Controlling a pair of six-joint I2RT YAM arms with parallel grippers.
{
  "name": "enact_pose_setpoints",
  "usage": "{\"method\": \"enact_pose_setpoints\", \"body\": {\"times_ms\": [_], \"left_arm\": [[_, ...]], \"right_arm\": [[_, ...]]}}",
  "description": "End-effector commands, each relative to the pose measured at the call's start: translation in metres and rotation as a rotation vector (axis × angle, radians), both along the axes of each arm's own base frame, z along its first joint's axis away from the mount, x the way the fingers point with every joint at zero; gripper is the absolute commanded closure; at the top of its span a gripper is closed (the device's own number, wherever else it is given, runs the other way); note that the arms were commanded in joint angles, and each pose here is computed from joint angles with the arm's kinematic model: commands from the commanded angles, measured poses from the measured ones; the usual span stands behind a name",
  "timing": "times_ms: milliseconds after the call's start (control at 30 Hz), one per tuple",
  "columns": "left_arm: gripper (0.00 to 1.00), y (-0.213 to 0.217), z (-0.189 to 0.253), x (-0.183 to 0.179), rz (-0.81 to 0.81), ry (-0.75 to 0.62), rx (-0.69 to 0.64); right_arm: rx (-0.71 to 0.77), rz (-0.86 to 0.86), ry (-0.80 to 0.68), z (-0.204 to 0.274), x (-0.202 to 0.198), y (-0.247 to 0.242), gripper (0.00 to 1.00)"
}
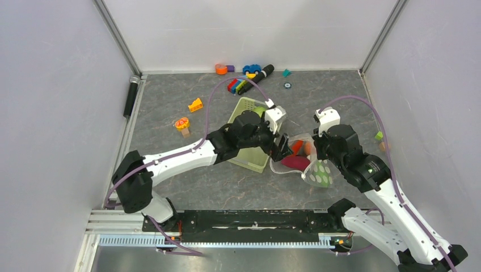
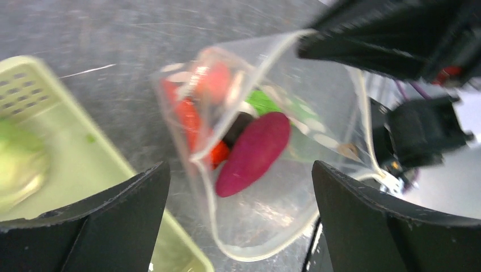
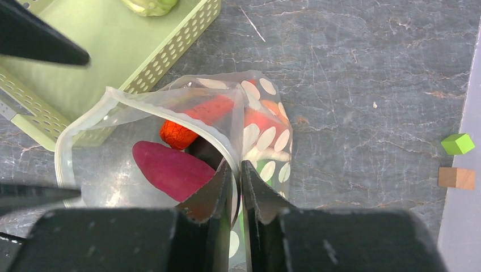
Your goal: Place the food in the zip-top bag and seal the zipper
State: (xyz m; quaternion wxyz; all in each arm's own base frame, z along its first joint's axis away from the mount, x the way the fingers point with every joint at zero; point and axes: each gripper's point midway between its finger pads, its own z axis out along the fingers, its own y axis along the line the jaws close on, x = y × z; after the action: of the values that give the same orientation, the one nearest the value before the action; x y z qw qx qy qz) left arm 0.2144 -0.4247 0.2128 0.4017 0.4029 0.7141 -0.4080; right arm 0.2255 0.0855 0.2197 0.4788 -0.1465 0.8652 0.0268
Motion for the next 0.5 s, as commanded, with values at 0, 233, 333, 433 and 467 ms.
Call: {"method": "enact_pose_setpoints", "body": {"times_ms": [0,233,333,433,467], "left_arm": [[0.0,0.035,0.022,0.054,0.414,-0.017,-0.02],[0.0,0.065,-0.005,0.107,0.658,0.119,0.019],[0.0,0.076,-0.021,0.133,0.739,0.173,0.037],[0.0,0.083,-0.039,0.157,0.791,0.224,0.054],[0.0,0.084,-0.043,0.163,0.808,0.238,0.06]], "right_arm": [[-0.001,-0.003,-0.039,0.008,0.007,0.0,0.84],[0.0,-0.002,-0.037,0.008,0.007,0.001,0.84],[0.001,-0.003,-0.038,0.007,0.006,0.0,0.84],[-0.003,-0.007,-0.038,0.007,0.007,0.0,0.84],[-0.003,-0.006,-0.037,0.007,0.007,0.0,0.84]]}}
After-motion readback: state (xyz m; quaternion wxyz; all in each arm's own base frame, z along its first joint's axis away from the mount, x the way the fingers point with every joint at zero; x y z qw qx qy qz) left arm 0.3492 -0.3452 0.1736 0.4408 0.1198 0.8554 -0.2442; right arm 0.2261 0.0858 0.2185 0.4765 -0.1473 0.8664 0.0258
